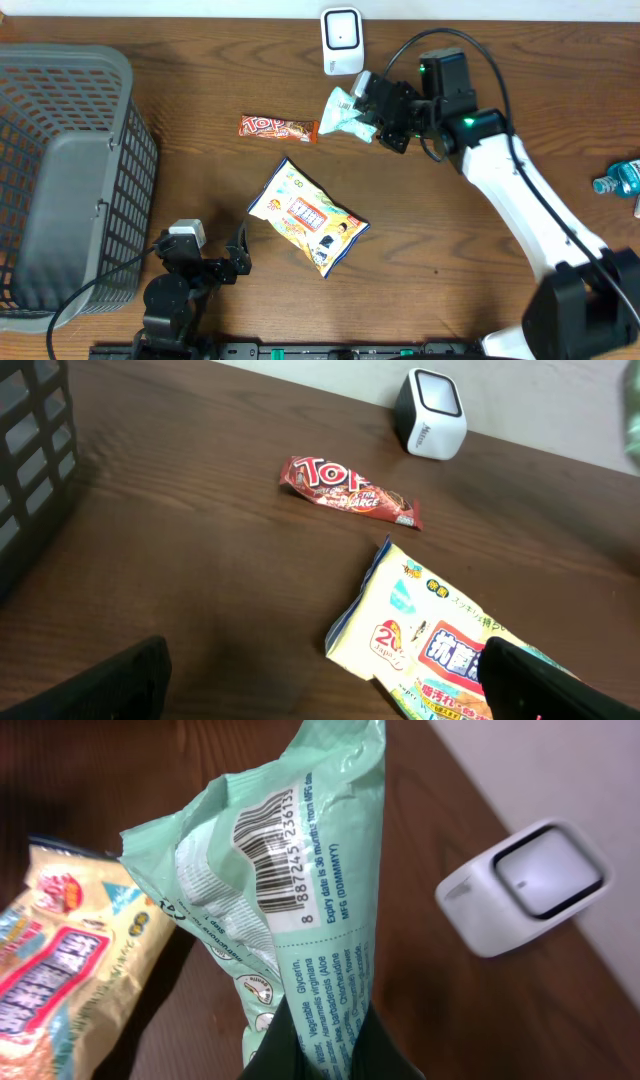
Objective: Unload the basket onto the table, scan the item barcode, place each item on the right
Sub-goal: 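Lift the green packet and raise it toward the scanner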
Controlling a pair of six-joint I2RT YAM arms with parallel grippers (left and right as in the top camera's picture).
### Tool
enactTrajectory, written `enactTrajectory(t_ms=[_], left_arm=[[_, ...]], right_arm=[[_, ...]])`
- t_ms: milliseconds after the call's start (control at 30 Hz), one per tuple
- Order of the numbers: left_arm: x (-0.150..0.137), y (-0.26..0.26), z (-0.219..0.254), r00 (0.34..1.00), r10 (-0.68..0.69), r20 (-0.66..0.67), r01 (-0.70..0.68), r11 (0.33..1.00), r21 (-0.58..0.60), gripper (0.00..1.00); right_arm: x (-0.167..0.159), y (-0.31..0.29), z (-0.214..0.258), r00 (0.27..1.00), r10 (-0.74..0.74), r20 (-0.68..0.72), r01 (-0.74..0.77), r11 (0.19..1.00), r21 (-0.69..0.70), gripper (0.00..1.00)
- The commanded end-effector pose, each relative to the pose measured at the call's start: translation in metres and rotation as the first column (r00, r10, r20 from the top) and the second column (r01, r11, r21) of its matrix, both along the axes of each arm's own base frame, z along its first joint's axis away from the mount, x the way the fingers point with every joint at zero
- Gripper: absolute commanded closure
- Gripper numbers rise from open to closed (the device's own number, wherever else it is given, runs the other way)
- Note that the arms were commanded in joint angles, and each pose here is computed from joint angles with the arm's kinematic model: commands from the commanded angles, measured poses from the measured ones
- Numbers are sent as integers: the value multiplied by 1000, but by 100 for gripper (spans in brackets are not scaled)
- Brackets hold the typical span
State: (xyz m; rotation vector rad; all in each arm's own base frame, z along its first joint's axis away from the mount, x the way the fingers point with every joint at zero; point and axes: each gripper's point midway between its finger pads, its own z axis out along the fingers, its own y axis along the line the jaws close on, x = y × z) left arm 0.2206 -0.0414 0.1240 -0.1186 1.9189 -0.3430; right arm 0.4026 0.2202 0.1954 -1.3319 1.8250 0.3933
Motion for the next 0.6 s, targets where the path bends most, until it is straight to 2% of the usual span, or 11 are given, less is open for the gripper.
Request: enactTrajectory(t_ms=[0, 67, 133, 167, 200, 300, 333, 400, 433, 500, 567], left_arm=[[-2, 0, -11, 999, 6, -34, -6, 1000, -4, 2], [-2, 0, -11, 999, 6, -34, -6, 1000, -4, 2], [-2, 0, -11, 999, 6, -34, -6, 1000, -4, 2], [-2, 0, -11, 999, 6, -34, -6, 1000, -4, 2], [-2, 0, -11, 999, 6, -34, -6, 1000, -4, 2], [-2, 0, -11, 999, 5, -34, -6, 1000, -4, 2], [-2, 0, -11, 999, 6, -34, -6, 1000, -4, 2], [-2, 0, -11, 999, 6, -34, -6, 1000, -4, 2], [-2, 0, -11, 999, 6, -34, -6, 1000, -4, 2], [-2, 0, -11, 999, 6, -34, -6, 1000, -4, 2], [-2, 0, -11, 999, 6, -34, -6, 1000, -4, 2]], right_arm=[[-12, 9, 5, 999, 41, -15, -40, 999, 17, 99], [-22, 12, 1, 994, 35, -107, -29, 998, 64, 99], [-41, 20, 1, 961, 42, -272, 1, 987, 158, 99], [-52, 24, 2, 927, 41, -374, 37, 979, 201, 99], [-60, 25, 1, 889, 30, -457, 81, 972, 220, 94], [-66, 24, -1, 803, -30, -595, 199, 955, 220, 98], [-69, 24, -3, 747, -66, -662, 266, 942, 206, 98], [-69, 22, -5, 697, -105, -709, 327, 927, 185, 97], [-68, 21, -7, 698, -119, -707, 334, 926, 174, 94], [-58, 14, -15, 714, -185, -675, 365, 921, 134, 99], [-40, -5, -32, 721, -353, -596, 449, 894, 13, 99]])
